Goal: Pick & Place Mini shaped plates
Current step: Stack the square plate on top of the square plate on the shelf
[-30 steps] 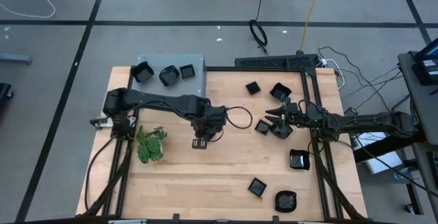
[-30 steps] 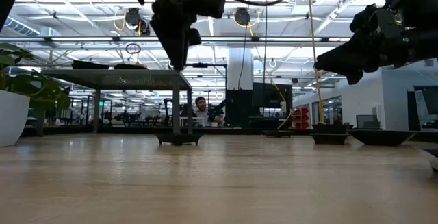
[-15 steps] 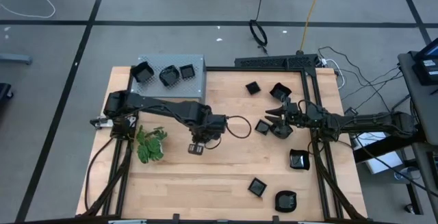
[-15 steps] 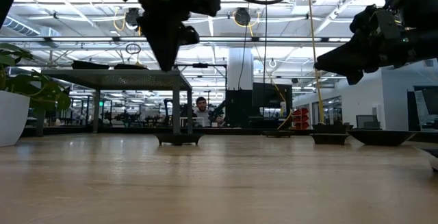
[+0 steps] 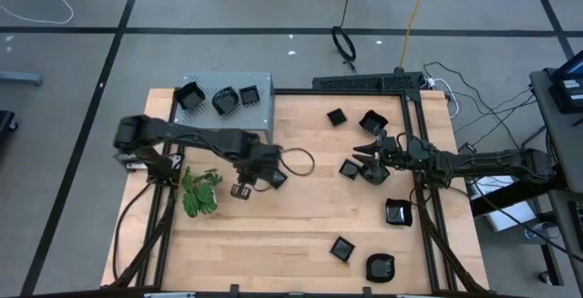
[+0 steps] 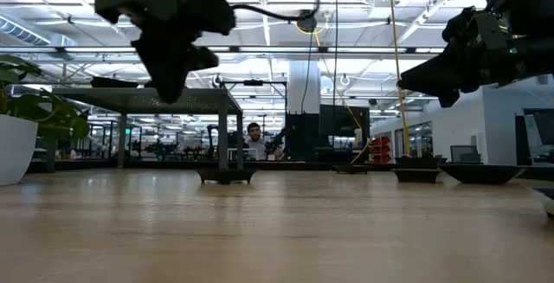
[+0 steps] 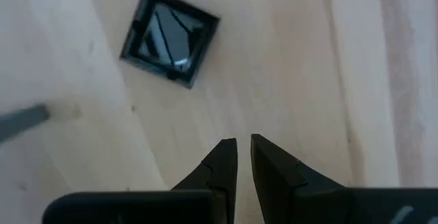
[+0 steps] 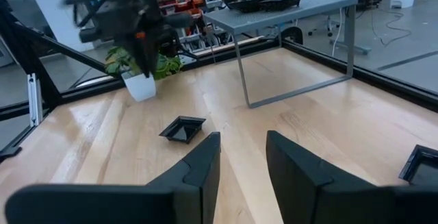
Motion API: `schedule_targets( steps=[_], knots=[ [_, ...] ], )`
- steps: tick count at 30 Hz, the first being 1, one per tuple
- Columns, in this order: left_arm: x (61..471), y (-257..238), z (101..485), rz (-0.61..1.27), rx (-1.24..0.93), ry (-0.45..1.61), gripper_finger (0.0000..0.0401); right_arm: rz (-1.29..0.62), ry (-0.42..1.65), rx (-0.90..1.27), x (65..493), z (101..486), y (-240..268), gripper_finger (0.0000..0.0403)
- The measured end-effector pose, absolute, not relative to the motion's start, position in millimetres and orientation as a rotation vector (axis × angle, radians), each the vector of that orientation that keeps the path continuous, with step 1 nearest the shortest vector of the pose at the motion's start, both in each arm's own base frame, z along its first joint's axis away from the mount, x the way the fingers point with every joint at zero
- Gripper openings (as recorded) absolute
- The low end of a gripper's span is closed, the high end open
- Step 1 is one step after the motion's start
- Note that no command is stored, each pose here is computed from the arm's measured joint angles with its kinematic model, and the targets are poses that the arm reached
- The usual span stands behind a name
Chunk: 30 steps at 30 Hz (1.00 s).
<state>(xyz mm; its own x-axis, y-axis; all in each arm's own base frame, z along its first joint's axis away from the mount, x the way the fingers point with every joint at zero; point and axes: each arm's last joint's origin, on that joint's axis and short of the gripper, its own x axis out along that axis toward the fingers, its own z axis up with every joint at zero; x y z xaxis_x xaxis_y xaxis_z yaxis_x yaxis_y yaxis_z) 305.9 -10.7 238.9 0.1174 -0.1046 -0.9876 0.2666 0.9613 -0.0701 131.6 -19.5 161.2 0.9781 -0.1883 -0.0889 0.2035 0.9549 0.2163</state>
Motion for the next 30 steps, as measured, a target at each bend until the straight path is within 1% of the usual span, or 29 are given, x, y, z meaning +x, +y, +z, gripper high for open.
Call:
schedule_targets(
  steps=[5, 11, 15, 19, 22, 26, 30],
  knots=[
    [279.0, -7.0, 230.0, -0.235, 0.135, 1.192, 0.0047, -0.200, 0.068, 0.226, 131.7, 161.1, -19.6, 0.0106],
    [272.0, -8.4, 197.9, -0.247, 0.221, 0.918, 0.0047, -0.199, 0.068, 0.226, 131.7, 161.2, -19.6, 0.0106],
    [274.9, -9.3, 176.3, -0.268, 0.289, 0.835, 0.0047, -0.199, 0.068, 0.227, 131.7, 161.1, -19.6, 0.0106],
    [278.7, -11.4, 162.9, -0.285, 0.309, 0.848, 0.0052, -0.199, 0.068, 0.226, 131.7, 161.2, -19.6, 0.0106],
    [280.9, -12.9, 152.8, -0.297, 0.312, 0.882, 0.0082, -0.199, 0.068, 0.226, 131.7, 161.2, -19.6, 0.0106],
    [286.8, -13.0, 142.5, -0.295, 0.310, 0.884, 0.0148, -0.199, 0.068, 0.226, 131.7, 161.2, -19.6, 0.0106],
    [292.6, -11.4, 134.6, -0.263, 0.392, 0.876, 0.0203, -0.199, 0.068, 0.226, 131.7, 161.1, -19.6, 0.0106]
  ],
)
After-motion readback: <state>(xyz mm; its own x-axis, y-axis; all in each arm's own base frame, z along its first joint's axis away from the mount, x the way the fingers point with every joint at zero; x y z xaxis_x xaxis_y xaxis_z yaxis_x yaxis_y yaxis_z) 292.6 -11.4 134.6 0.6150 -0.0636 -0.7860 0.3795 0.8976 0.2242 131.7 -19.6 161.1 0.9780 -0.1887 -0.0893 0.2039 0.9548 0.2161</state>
